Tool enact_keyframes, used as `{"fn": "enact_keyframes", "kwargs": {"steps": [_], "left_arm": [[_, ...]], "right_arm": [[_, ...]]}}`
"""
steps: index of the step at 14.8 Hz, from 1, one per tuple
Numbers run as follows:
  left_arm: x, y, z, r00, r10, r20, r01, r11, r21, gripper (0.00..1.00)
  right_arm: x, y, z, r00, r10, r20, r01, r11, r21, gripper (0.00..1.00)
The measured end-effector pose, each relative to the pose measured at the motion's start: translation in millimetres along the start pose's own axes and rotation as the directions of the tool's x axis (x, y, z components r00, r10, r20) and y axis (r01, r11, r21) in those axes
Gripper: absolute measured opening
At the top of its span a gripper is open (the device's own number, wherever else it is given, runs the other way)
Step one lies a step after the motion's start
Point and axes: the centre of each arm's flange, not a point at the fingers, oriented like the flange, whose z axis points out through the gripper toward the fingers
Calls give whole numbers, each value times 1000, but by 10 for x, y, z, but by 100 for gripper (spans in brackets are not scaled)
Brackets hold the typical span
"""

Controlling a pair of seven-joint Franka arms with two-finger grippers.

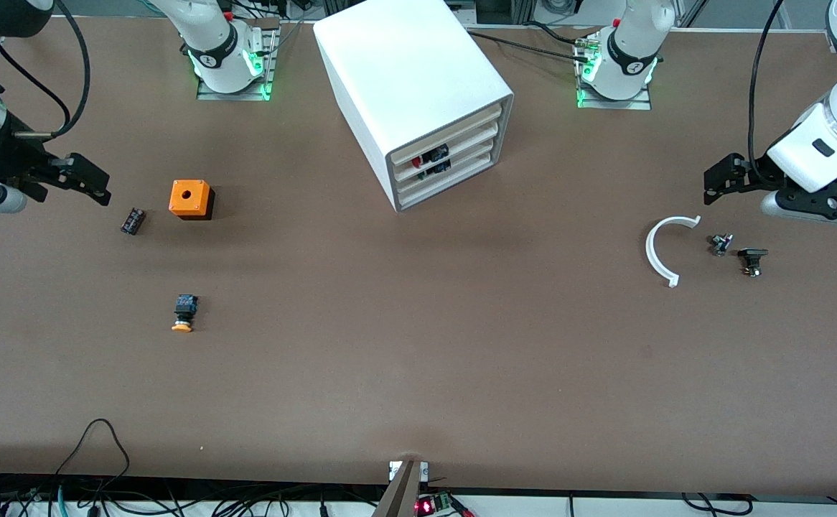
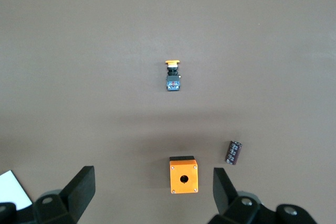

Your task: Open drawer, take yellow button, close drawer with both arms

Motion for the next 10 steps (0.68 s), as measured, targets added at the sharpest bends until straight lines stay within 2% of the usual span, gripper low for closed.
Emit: {"fn": "enact_keyframes", "kwargs": {"steps": [10], "left_arm": [[-30,-12,40,1000,-2,13,2,1000,1,100]], "right_arm": [[-45,8,-23,1000,1,-4,-1,1000,-1,100]]}}
